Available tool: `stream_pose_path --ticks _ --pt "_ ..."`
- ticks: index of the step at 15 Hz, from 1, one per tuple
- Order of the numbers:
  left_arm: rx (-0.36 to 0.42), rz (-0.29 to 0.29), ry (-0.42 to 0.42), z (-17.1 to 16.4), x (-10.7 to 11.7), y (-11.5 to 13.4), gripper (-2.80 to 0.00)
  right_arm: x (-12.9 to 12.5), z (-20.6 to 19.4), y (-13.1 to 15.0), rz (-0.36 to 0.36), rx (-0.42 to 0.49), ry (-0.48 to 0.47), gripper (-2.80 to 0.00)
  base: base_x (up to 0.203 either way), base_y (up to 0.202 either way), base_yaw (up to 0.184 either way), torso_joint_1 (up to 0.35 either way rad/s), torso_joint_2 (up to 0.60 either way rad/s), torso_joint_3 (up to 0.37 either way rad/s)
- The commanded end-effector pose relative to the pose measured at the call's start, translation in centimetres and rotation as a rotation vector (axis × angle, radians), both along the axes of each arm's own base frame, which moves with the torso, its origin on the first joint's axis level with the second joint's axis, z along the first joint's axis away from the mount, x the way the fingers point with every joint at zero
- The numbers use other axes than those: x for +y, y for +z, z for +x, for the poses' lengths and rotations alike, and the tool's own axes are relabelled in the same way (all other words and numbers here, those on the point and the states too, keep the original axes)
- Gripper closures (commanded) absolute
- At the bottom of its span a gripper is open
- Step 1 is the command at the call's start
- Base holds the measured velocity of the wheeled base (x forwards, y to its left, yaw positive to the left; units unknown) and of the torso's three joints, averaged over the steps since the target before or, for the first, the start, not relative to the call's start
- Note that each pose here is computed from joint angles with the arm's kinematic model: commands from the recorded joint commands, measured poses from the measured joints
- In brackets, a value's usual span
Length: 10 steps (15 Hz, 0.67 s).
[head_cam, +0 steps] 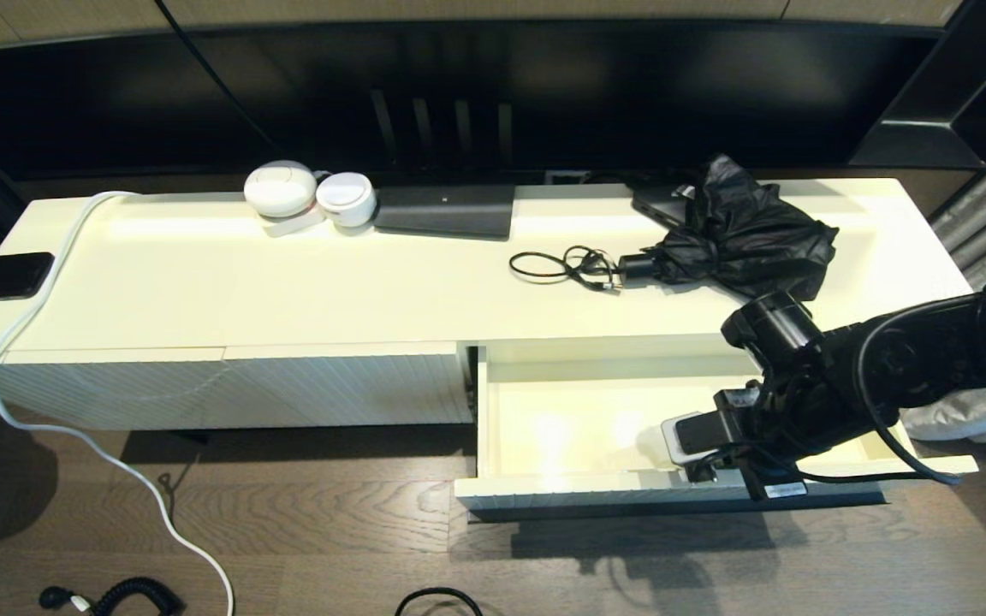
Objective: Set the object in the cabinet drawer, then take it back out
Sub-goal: Open the drawer
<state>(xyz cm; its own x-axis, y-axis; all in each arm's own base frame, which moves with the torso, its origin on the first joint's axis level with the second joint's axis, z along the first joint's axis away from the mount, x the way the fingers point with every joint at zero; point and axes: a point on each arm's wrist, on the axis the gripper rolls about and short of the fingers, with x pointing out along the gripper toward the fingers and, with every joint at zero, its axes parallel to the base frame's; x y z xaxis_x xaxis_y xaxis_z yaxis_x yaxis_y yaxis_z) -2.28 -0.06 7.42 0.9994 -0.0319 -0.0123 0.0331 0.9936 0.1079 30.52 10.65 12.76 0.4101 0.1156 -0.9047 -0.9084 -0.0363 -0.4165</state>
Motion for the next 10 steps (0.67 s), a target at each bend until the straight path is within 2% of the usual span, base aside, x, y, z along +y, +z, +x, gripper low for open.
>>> stream_pose_path --ticks 1,7,10 --pt "0.000 0.000 0.000 0.0 0.0 0.0 0.00 0.0 -0.1 -0.2 -0.006 0.010 0.010 0.00 0.000 0.000 0.000 0.000 0.00 0.000" --pt "0.000 0.000 0.001 0.0 0.0 0.0 0.00 0.5 0.0 0.2 0.012 -0.031 0.010 0.00 0.000 0.000 0.000 0.000 0.00 0.000" --pt "-0.002 0.000 0.003 0.0 0.0 0.0 0.00 0.4 -0.1 1.8 0.041 -0.116 0.000 0.00 0.000 0.000 0.000 0.000 0.00 0.000"
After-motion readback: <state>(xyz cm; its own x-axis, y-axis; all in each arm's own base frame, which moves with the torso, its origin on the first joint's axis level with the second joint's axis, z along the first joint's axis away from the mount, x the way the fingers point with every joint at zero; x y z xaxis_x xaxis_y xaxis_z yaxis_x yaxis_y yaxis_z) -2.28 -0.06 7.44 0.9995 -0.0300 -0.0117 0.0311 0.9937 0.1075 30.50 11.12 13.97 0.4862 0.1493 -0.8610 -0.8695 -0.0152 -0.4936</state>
